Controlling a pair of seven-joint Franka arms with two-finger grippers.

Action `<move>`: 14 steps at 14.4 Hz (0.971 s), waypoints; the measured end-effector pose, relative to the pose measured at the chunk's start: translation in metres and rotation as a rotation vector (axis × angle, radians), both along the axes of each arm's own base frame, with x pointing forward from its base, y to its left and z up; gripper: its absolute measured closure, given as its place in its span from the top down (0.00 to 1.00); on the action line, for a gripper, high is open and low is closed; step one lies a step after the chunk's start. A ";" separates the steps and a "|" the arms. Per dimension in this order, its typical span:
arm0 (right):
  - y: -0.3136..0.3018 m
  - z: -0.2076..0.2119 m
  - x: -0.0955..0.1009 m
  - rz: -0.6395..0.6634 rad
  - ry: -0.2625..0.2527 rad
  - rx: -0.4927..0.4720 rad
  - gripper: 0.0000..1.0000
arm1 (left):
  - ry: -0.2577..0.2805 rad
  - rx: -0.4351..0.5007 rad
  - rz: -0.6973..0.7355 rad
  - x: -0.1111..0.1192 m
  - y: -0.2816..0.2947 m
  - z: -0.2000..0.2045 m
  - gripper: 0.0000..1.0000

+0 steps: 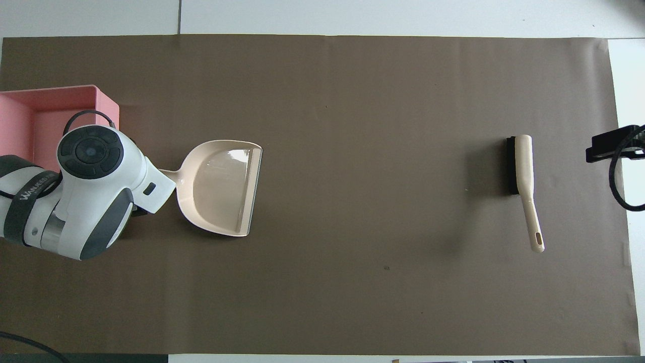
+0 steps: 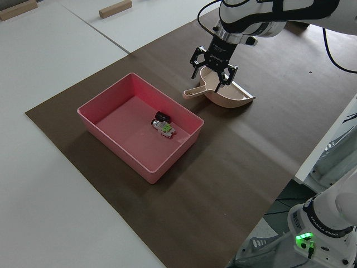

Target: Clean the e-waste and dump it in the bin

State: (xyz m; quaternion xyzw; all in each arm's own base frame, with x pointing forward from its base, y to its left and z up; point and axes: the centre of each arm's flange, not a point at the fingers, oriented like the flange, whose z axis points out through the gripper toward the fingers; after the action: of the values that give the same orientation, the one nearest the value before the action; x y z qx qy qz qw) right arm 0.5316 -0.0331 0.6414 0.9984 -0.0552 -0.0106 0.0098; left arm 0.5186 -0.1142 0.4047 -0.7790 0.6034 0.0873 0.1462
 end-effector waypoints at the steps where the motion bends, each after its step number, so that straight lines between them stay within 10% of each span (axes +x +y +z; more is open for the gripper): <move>1: 0.000 0.002 0.000 0.001 -0.005 0.001 1.00 | -0.042 -0.002 0.146 0.000 0.006 0.001 0.98; 6: 0.004 0.014 0.001 0.006 -0.029 0.005 1.00 | -0.189 -0.083 0.655 0.009 0.021 0.014 0.98; 14: 0.011 0.008 0.006 0.016 -0.005 0.007 1.00 | -0.206 -0.313 1.059 0.040 0.078 0.174 0.98</move>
State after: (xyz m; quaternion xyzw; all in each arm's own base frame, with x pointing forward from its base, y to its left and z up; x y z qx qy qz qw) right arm 0.5372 -0.0225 0.6493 0.9988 -0.0470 -0.0080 0.0064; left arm 0.5590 -0.0363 0.5790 -0.9925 0.1183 -0.0182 0.0232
